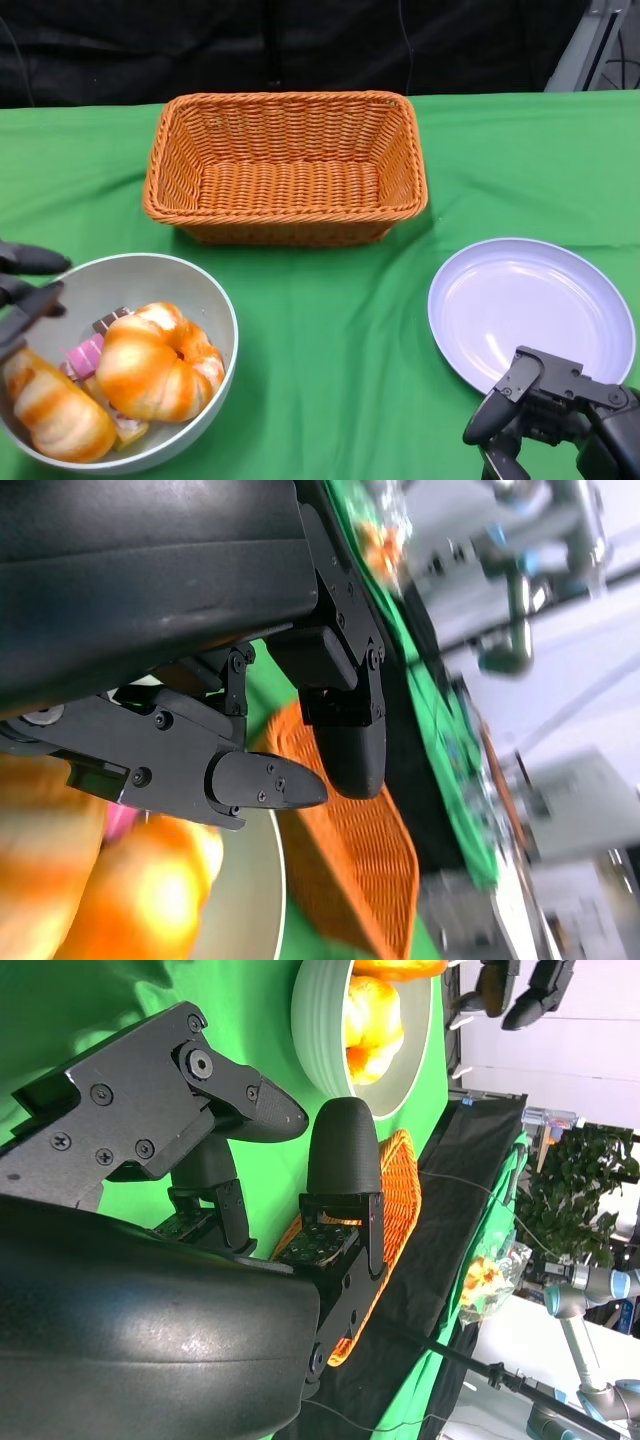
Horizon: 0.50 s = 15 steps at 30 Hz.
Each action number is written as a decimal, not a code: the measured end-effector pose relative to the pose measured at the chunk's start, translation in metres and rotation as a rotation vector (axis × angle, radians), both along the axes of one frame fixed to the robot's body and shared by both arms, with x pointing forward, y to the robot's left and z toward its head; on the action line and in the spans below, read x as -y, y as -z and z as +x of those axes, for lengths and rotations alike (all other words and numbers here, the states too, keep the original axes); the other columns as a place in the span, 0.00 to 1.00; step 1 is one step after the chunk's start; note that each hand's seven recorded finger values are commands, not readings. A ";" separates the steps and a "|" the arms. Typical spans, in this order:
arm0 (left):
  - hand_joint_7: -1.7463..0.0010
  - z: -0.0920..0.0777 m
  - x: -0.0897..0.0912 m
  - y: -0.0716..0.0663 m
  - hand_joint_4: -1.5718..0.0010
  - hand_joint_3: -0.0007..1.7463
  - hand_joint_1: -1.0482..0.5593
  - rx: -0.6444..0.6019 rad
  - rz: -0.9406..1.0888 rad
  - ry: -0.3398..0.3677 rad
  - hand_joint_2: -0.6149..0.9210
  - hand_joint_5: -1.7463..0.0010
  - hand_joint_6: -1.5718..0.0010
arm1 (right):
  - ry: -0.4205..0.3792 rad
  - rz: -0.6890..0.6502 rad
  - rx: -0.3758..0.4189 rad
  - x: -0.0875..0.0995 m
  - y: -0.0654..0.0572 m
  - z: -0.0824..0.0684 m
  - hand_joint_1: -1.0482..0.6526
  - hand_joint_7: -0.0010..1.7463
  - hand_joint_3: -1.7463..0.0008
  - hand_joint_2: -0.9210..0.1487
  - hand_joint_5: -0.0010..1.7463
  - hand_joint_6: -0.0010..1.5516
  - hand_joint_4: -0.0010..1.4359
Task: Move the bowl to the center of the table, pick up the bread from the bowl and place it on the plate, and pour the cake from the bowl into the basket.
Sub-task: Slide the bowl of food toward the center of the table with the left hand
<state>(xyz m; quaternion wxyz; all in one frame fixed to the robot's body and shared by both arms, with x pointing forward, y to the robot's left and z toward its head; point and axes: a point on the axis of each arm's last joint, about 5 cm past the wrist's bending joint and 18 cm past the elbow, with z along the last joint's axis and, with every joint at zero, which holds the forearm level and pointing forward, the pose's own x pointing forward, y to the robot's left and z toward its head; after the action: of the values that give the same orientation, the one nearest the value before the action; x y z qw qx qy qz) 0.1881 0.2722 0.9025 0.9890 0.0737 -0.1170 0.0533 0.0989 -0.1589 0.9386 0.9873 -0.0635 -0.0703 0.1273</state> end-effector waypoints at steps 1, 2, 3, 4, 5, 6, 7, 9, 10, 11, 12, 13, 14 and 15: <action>0.63 0.003 -0.002 -0.001 0.54 0.16 0.56 -0.006 0.002 -0.022 1.00 0.31 0.44 | 0.002 0.003 0.000 0.000 0.000 0.000 0.54 0.76 0.42 0.35 0.89 0.44 0.52; 0.64 0.005 -0.004 -0.001 0.54 0.16 0.56 -0.015 0.008 -0.045 1.00 0.32 0.44 | 0.001 0.005 0.000 -0.001 0.000 0.001 0.54 0.76 0.42 0.35 0.89 0.44 0.52; 0.64 0.007 -0.006 -0.002 0.53 0.16 0.56 -0.022 0.012 -0.063 1.00 0.32 0.43 | 0.000 0.007 0.001 -0.001 0.000 0.001 0.54 0.76 0.42 0.35 0.89 0.44 0.52; 0.64 0.008 -0.008 -0.002 0.53 0.16 0.56 -0.027 0.012 -0.075 1.00 0.32 0.43 | 0.000 0.008 0.002 -0.002 0.000 0.001 0.54 0.76 0.42 0.36 0.90 0.44 0.52; 0.65 0.009 -0.008 -0.002 0.53 0.16 0.56 -0.029 0.012 -0.080 1.00 0.32 0.43 | 0.001 0.009 0.002 -0.002 0.000 0.001 0.54 0.76 0.42 0.36 0.90 0.44 0.52; 0.66 0.009 -0.008 -0.002 0.53 0.16 0.56 -0.030 0.012 -0.082 1.00 0.33 0.43 | 0.000 0.010 0.003 -0.002 0.000 0.001 0.54 0.76 0.42 0.36 0.90 0.44 0.52; 0.69 0.011 -0.008 -0.001 0.51 0.13 0.55 -0.041 0.018 -0.089 1.00 0.37 0.41 | 0.000 0.011 0.003 -0.002 0.000 0.001 0.54 0.76 0.42 0.36 0.90 0.43 0.51; 0.76 0.018 -0.012 0.001 0.49 0.10 0.54 -0.105 0.037 -0.137 1.00 0.46 0.38 | -0.006 0.017 0.006 -0.004 0.001 0.003 0.53 0.76 0.42 0.35 0.90 0.43 0.51; 0.77 0.020 -0.015 0.000 0.49 0.10 0.54 -0.130 0.051 -0.157 1.00 0.47 0.38 | -0.008 0.020 0.006 -0.005 0.001 0.003 0.53 0.76 0.42 0.35 0.90 0.43 0.51; 0.78 0.022 -0.018 -0.001 0.49 0.09 0.54 -0.138 0.061 -0.170 1.00 0.47 0.37 | -0.009 0.021 0.005 -0.005 0.001 0.003 0.53 0.76 0.43 0.35 0.90 0.43 0.51; 0.84 0.024 -0.019 -0.002 0.49 0.08 0.51 -0.143 0.074 -0.178 1.00 0.57 0.38 | -0.009 0.022 0.004 -0.005 0.001 0.003 0.53 0.76 0.43 0.35 0.90 0.43 0.51; 0.89 0.026 -0.019 -0.003 0.50 0.08 0.49 -0.161 0.098 -0.185 1.00 0.64 0.39 | -0.013 0.025 0.005 -0.006 0.001 0.003 0.53 0.76 0.43 0.35 0.90 0.43 0.51; 0.92 0.028 -0.020 -0.004 0.51 0.08 0.47 -0.187 0.127 -0.192 1.00 0.69 0.40 | -0.016 0.029 0.007 -0.007 0.001 0.004 0.53 0.76 0.43 0.35 0.90 0.43 0.51; 0.96 0.030 -0.021 -0.004 0.57 0.08 0.45 -0.218 0.163 -0.194 1.00 0.75 0.45 | -0.018 0.033 0.008 -0.008 0.001 0.004 0.53 0.76 0.43 0.35 0.90 0.43 0.51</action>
<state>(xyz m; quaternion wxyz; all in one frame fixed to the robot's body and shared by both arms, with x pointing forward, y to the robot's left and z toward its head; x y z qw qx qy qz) 0.2179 0.2933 0.9067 0.9767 0.1703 -0.0050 0.1306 0.1030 -0.1510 0.9377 0.9868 -0.0472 -0.0770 0.1347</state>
